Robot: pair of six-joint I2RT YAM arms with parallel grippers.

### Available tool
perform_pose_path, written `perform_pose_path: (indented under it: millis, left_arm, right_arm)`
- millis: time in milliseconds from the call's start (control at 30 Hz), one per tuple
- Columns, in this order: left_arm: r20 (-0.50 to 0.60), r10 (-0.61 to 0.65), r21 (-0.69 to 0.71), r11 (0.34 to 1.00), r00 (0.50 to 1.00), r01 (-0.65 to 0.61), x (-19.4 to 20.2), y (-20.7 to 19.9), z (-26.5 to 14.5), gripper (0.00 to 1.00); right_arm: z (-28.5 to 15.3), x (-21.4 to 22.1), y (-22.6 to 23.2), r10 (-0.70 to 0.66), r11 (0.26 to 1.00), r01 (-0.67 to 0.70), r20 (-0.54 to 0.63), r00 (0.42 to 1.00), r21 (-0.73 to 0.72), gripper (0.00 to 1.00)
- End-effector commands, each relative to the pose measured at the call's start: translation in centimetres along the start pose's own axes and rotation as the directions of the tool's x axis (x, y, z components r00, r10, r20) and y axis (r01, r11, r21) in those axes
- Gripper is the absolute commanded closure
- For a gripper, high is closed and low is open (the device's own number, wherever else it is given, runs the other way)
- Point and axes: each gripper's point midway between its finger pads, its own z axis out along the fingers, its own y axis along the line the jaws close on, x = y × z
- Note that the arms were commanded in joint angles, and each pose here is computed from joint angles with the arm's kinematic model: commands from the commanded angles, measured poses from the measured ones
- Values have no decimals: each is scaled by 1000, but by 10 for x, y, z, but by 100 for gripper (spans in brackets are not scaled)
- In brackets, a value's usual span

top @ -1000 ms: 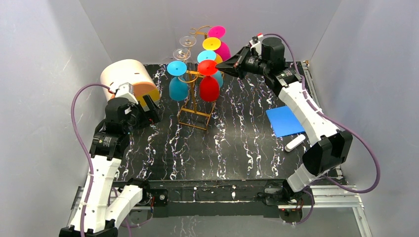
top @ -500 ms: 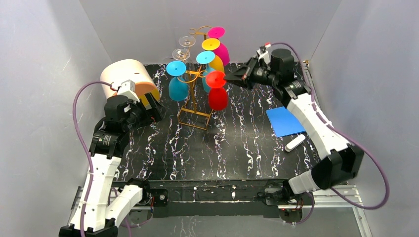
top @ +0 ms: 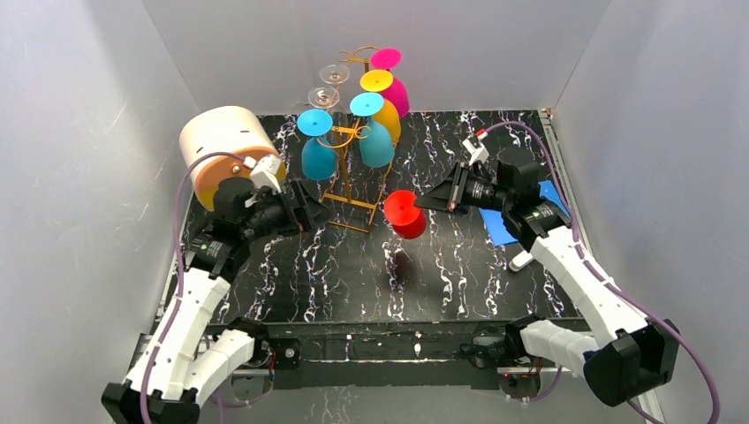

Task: Take the wine glass off the wine glass rack
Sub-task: Place the wine glass at the center of the board.

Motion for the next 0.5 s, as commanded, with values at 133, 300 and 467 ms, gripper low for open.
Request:
perform_pose_path:
  millis: [133,300,467]
  left_arm:
    - [-36,136,199,972,990,-126,41,-92,30,20]
    - [-35,104,306,948,994,-88,57,-119,33,29]
    - [-80,130,370,925,988,-92,70,-128,30,41]
  right_arm:
    - [-2,39,30,-294,940,288,-5,956,-184,99]
    - [0,56,37,-349,908,340,8,937,-247,99]
    - [-4,61,47,-364,883,359,41,930,-301,99]
